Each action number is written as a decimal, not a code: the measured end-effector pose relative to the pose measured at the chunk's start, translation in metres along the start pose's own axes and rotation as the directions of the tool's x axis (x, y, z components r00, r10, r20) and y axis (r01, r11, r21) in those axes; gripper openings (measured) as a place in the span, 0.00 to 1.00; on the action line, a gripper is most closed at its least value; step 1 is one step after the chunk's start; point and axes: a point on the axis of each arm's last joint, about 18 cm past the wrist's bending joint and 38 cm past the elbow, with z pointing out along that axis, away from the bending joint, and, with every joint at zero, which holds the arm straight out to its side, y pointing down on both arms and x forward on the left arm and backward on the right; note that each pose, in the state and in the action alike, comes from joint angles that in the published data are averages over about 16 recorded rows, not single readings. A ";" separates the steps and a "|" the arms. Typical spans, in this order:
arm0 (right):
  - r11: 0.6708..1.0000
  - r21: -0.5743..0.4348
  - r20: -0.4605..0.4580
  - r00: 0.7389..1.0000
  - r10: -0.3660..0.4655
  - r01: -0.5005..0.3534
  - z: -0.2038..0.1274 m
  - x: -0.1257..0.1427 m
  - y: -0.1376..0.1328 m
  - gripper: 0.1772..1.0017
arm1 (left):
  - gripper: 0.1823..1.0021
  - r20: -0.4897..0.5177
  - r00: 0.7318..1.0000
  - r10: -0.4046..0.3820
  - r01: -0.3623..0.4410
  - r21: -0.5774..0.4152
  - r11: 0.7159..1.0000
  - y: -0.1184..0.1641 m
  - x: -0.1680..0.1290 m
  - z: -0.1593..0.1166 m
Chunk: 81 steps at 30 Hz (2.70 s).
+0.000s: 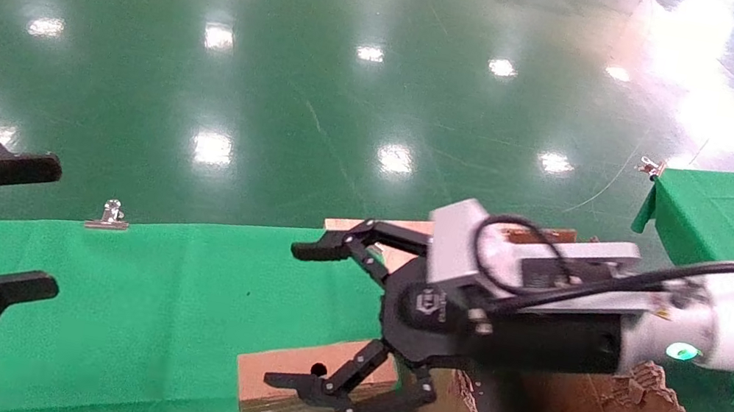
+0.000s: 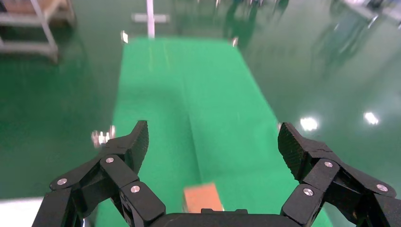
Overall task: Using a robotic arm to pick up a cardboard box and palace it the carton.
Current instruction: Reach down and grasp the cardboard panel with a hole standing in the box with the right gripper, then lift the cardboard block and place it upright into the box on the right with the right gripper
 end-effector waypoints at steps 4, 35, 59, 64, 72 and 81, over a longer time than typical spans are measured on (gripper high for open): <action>0.994 -0.108 0.021 1.000 -0.014 0.016 0.014 0.009 0.013 1.00 | 0.76 0.000 1.000 0.000 0.000 0.000 1.000 0.000 0.000 0.000; 0.744 -0.576 0.283 0.936 -0.208 0.339 0.078 0.045 0.051 1.00 | 0.06 0.000 1.000 0.000 0.000 0.000 1.000 0.000 0.000 0.000; 0.726 -0.584 0.297 0.928 -0.226 0.364 0.081 0.046 0.051 0.85 | 0.04 0.001 1.000 0.000 0.000 0.000 1.000 0.000 0.000 0.000; 0.726 -0.583 0.298 0.927 -0.226 0.364 0.081 0.046 0.051 0.75 | 0.10 0.001 1.000 0.000 0.000 0.000 1.000 0.000 0.000 0.000; 0.727 -0.582 0.298 0.927 -0.226 0.364 0.081 0.045 0.051 0.54 | 0.25 0.001 1.000 0.000 0.000 0.000 1.000 0.000 0.000 0.000; 0.723 -0.586 0.289 0.928 -0.235 0.366 0.076 0.050 0.047 0.31 | 0.51 0.001 1.000 0.000 0.000 0.000 1.000 0.000 0.000 0.000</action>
